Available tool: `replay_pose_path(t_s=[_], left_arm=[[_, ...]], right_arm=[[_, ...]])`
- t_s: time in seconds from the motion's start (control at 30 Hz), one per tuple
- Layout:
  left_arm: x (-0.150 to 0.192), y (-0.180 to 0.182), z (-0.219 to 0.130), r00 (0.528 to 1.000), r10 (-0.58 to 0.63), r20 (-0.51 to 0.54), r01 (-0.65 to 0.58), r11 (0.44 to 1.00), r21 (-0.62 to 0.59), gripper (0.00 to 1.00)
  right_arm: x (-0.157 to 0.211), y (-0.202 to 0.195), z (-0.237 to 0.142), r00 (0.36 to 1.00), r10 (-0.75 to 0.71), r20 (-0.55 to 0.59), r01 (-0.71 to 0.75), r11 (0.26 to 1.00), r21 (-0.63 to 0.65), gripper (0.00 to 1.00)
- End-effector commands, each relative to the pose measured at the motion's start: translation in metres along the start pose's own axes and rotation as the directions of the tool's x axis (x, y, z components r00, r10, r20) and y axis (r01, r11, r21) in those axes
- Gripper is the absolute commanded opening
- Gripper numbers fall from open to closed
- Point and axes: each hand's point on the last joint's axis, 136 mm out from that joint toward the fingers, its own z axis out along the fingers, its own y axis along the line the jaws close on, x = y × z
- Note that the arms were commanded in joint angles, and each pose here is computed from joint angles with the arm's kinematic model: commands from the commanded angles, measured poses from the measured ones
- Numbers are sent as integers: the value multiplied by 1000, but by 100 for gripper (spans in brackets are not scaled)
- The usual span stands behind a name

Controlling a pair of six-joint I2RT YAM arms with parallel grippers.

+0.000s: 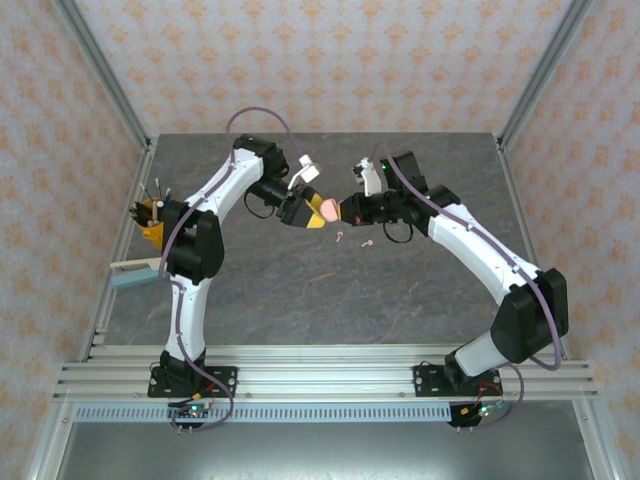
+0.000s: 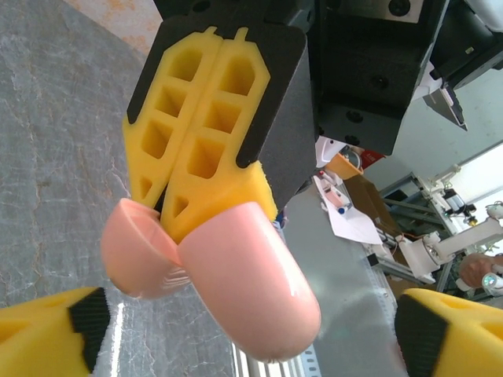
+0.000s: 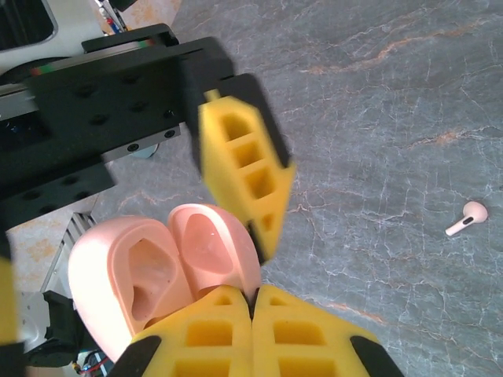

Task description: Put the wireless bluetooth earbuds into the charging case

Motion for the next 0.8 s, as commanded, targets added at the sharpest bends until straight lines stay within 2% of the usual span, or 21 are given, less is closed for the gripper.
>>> replay_pose_path(t_s=[0.0, 0.47, 0.6, 0.77], left_arm=[[-20, -23, -1, 978, -166, 127, 153, 983, 103, 99], [-57, -53, -39, 981, -54, 189, 49, 998, 30, 98], [-76, -61, -30, 985, -45, 169, 37, 998, 48, 99], [-91, -50, -3, 992, -48, 119, 38, 995, 89, 99]], right_arm=[[-17, 8, -12, 998, -29, 60, 27, 999, 32, 0], [-10, -18, -41, 995, -31, 93, 11, 978, 209, 0], [-5, -29, -56, 993, -13, 119, -17, 969, 247, 0], [1, -47, -80, 984, 25, 176, -77, 952, 296, 0]])
